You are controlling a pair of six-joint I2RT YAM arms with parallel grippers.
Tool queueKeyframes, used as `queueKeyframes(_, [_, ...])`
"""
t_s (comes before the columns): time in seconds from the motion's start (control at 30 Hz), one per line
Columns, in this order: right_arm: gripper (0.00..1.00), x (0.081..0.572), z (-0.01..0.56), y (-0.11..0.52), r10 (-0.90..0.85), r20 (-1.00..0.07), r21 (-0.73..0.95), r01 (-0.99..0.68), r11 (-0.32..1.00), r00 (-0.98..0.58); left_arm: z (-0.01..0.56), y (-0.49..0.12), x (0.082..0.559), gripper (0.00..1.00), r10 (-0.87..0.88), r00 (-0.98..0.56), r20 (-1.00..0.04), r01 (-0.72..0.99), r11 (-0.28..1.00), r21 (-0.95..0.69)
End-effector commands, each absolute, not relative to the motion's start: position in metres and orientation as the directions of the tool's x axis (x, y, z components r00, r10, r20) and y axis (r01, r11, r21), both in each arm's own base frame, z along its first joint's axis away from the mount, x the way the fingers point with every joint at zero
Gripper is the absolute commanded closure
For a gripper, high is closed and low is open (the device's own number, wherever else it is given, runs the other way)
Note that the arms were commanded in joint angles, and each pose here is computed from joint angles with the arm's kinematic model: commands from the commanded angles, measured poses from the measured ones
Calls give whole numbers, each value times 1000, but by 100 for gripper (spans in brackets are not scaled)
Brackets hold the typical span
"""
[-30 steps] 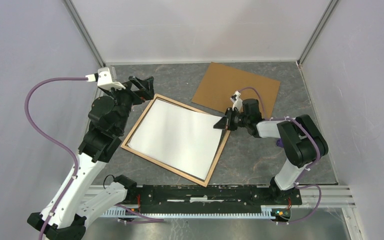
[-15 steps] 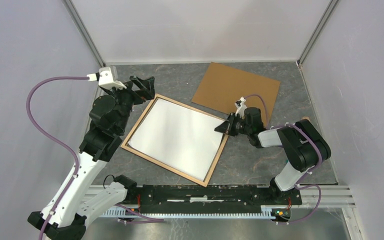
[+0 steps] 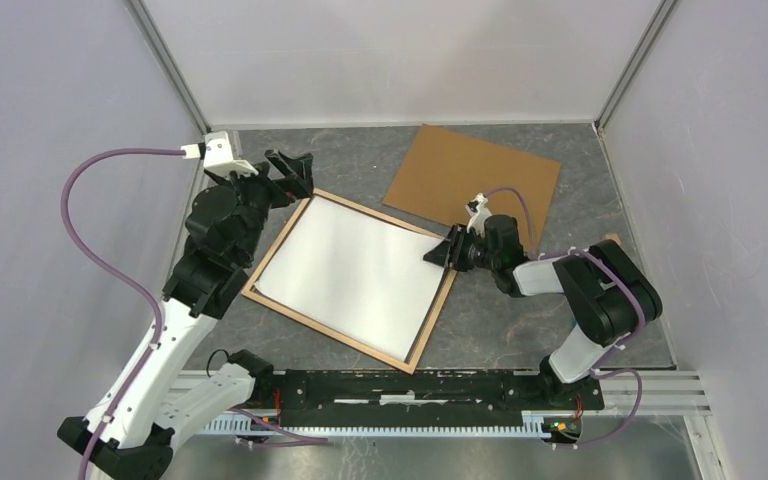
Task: Put the photo into the frame
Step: Adjust the photo in the photo frame.
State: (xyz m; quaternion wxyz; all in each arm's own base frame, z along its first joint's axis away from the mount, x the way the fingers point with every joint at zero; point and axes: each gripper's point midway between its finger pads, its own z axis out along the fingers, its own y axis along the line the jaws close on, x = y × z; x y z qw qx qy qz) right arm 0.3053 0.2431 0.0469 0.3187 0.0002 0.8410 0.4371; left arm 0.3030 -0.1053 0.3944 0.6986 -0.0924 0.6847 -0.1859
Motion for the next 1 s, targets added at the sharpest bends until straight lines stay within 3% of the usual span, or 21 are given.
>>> queueKeyframes(0.0, [50,315,57,234,200,-640,622,-348,701,-742,412,-108,303,0,-434,15,-901,156,891,-427])
queueKeyframes(0.23, [32,321,62,198,28,-720,382,-362,850,-694,406,-110,308,0,-424,-2,-906,146,896,-419])
queueKeyframes(0.47, [29,320,70,153,-98,-742,153,-309,939,-663,410,-111,304,0,-433,1,-901,159,890,-427])
queueKeyframes(0.97, [25,294,85,161,-124,-742,183,-376,908,-659,408,-126,305,0,-441,-53,-896,213,871,-442])
